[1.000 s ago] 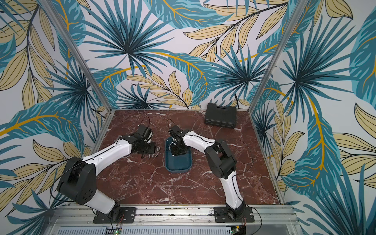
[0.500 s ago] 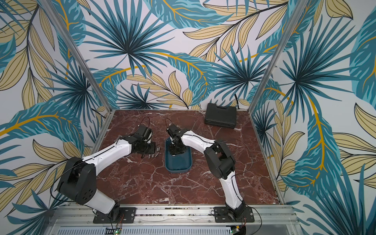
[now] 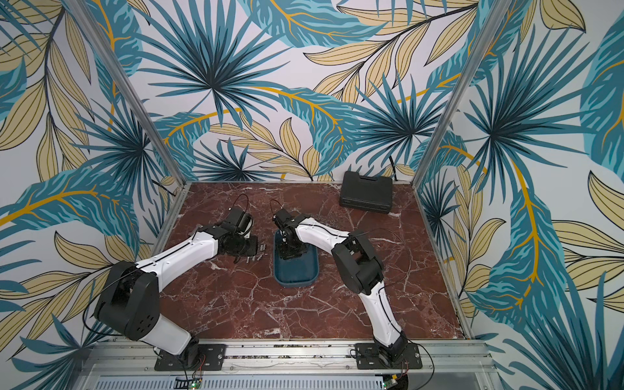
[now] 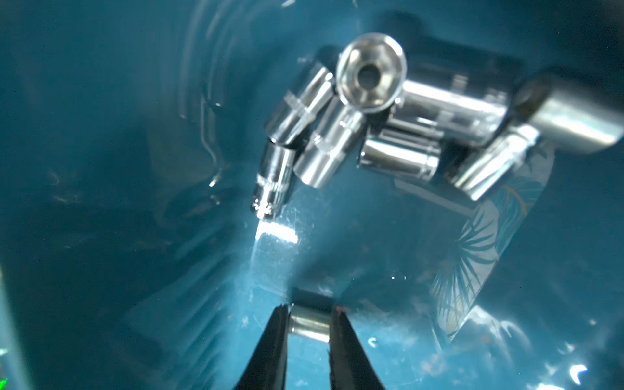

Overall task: Take out the socket from the storage box
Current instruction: Pick up the socket head from the storage box.

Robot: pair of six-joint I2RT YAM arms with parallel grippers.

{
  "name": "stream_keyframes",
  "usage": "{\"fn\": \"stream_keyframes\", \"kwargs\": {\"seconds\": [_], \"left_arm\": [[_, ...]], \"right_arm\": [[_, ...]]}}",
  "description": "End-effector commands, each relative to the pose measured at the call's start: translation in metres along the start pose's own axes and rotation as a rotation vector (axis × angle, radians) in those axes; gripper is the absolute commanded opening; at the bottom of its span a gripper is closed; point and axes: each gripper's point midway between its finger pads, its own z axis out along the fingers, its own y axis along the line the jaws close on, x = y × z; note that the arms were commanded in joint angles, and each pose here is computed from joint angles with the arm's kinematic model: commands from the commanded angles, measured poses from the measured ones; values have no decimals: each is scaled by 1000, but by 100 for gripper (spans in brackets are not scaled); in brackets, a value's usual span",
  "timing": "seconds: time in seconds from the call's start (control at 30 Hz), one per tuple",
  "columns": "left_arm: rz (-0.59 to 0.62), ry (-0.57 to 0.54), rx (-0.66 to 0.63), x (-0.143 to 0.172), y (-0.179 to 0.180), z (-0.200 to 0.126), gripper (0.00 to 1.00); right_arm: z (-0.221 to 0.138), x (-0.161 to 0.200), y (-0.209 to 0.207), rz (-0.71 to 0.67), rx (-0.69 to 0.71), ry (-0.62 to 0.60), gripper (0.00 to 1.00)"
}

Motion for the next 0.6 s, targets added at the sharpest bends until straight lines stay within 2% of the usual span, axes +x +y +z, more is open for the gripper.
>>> {"fn": "stream_keyframes", "kwargs": {"seconds": [0.0, 0.57], "left_arm": [[-2, -12, -8, 4, 3, -5, 28], [4, -16, 5, -1, -1, -5, 28]], "right_arm": [[5, 9, -8, -4, 47, 31, 18], [-71, -19, -29, 50, 32, -134, 15]]}}
